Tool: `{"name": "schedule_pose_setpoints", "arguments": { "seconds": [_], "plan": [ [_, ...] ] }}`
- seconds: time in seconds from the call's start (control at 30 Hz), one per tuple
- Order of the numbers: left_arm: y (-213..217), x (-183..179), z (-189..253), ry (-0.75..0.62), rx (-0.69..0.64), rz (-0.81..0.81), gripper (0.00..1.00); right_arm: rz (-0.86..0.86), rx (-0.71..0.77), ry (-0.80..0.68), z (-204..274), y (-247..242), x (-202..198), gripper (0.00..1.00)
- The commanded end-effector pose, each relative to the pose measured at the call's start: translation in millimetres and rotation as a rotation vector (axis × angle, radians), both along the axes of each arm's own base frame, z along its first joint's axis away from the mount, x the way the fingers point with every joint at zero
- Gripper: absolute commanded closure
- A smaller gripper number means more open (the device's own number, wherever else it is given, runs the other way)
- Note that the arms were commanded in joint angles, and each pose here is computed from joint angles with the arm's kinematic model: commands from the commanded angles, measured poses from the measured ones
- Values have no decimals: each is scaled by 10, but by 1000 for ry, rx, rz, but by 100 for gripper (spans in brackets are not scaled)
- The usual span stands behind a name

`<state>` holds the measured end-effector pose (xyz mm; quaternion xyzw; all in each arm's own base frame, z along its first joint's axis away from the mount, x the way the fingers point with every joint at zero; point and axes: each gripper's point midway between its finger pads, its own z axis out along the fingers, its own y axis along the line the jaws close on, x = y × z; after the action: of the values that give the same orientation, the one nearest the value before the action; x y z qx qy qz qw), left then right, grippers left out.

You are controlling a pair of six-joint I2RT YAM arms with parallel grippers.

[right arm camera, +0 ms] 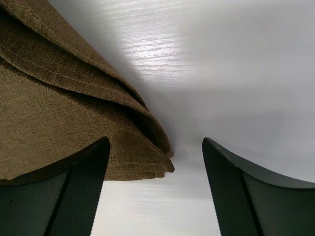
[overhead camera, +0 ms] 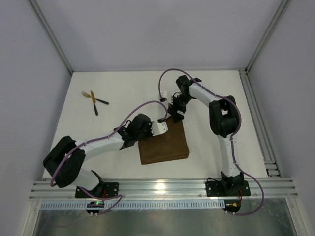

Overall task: Fold the napkin into a case and place the utensils inside
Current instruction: Fold the lower triangle-folded napkin at the center of the board.

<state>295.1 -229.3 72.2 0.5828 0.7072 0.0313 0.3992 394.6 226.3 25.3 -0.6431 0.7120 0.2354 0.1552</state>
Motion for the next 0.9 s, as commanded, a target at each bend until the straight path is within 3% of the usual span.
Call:
{"name": "schedule_pose_setpoints", "arguments": {
  "seconds": [0.0,0.07,0.1,0.17,0.23,0.33,0.43,0.87],
  "plan": [
    [-101,63,147,-23,-67,4,100,-23,-65,61,-207,-76,-100,22],
    [-91,60,146,-23,-64,6,100,-23,-65,68,-207,-76,-113,33],
    [-80,60,148,-22,-65,11,100,-21,-63,72,-206,-68,-125,44],
    [-73,64,162,-27,-66,14,100,-11,-56,102,-200,-66,-203,51],
    [-72,68,192,-30,-75,20,100,-2,-53,126,-192,-67,-292,48],
    [-122,77,235,-28,-104,20,100,28,-53,132,-179,-35,-392,35],
    [-187,156,282,-44,-132,38,100,30,-68,116,-182,4,-353,35],
    [-113,347,307,-78,-145,113,100,-35,-97,116,-180,-76,-316,70]
  ]
}}
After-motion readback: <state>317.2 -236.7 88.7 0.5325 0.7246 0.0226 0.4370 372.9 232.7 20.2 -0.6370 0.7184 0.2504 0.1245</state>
